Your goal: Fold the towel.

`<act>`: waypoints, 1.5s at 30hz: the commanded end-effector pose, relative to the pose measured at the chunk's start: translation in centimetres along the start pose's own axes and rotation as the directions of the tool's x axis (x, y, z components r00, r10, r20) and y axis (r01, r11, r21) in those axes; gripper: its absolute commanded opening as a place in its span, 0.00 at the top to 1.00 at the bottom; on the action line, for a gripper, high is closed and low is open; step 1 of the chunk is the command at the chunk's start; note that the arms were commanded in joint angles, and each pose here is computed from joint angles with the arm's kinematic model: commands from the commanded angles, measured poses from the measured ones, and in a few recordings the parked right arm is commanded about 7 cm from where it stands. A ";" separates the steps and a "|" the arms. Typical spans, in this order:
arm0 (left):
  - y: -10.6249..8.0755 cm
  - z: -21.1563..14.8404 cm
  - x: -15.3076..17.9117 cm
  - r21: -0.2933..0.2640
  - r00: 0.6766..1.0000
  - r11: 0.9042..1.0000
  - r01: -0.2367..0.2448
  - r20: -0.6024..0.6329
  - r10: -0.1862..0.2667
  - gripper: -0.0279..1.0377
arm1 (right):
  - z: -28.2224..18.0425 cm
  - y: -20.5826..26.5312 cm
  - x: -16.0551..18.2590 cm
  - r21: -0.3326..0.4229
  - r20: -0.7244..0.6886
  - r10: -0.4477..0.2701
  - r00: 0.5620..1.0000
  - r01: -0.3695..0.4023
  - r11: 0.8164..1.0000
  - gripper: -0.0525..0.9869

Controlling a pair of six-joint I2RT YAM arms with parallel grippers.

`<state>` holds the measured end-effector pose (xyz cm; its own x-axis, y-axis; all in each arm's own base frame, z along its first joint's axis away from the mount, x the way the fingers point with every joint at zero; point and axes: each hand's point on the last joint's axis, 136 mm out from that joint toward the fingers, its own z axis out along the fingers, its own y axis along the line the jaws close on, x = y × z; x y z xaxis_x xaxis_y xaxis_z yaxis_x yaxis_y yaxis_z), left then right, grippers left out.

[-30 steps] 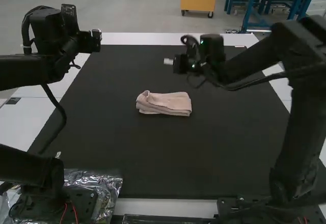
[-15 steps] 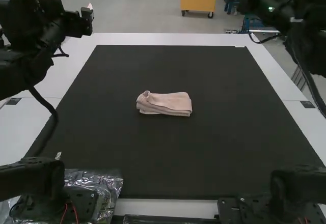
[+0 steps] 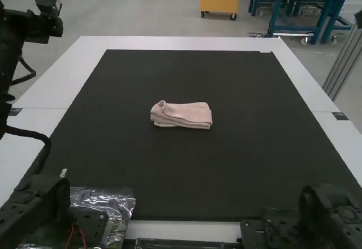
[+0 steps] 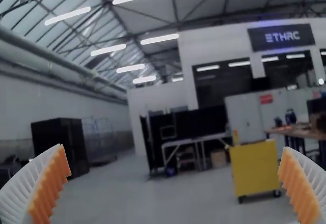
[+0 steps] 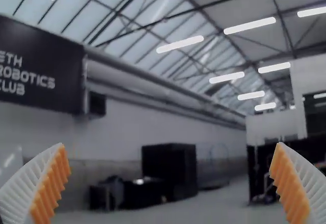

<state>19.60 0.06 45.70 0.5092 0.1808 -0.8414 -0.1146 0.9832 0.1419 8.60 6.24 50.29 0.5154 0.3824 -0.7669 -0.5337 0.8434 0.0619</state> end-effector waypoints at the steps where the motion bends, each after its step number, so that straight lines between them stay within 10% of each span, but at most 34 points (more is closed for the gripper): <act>1: 0.6 -2.8 -1.9 -0.018 0.996 0.999 -0.026 0.087 0.028 0.07 | -2.0 0.4 -1.7 0.051 0.064 -0.042 0.997 0.039 0.998 0.08; 11: 2.1 -6.9 -4.6 -0.088 0.979 0.995 -0.056 0.191 0.072 0.07 | -3.1 0.3 -2.6 0.147 0.049 -0.161 0.986 0.153 0.977 0.08; 25: -0.9 -6.7 5.7 -0.042 0.975 0.997 -0.061 0.211 0.069 0.07 | -4.3 -10.3 16.2 0.288 -0.171 -0.154 0.973 0.199 0.937 0.08; 29: 0.5 -7.2 10.9 -0.152 0.992 0.987 -0.051 0.104 0.067 0.07 | -5.7 -11.5 20.4 0.292 -0.246 -0.132 0.960 0.203 0.935 0.08; 33: -0.4 -7.1 16.5 -0.117 0.992 0.992 0.044 -0.112 -0.057 0.07 | -7.1 -12.8 23.3 0.316 -0.317 -0.135 0.939 0.239 0.918 0.08; 38: -1.8 -8.8 23.4 -0.115 0.909 0.984 0.132 -0.382 -0.167 0.07 | -12.3 -16.7 29.9 0.456 -0.571 -0.016 0.820 0.334 0.825 0.08; 45: -2.6 -10.4 26.4 -0.097 0.847 0.987 0.125 -0.508 -0.157 0.07 | -14.4 -16.9 32.3 0.388 -0.701 -0.033 0.713 0.420 0.820 0.08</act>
<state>24.56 1.83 17.72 0.0058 0.0248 -0.9997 -0.1231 0.9921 0.0239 24.61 -0.29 15.41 -0.0851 0.0437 -0.9954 0.0017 0.9990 0.0438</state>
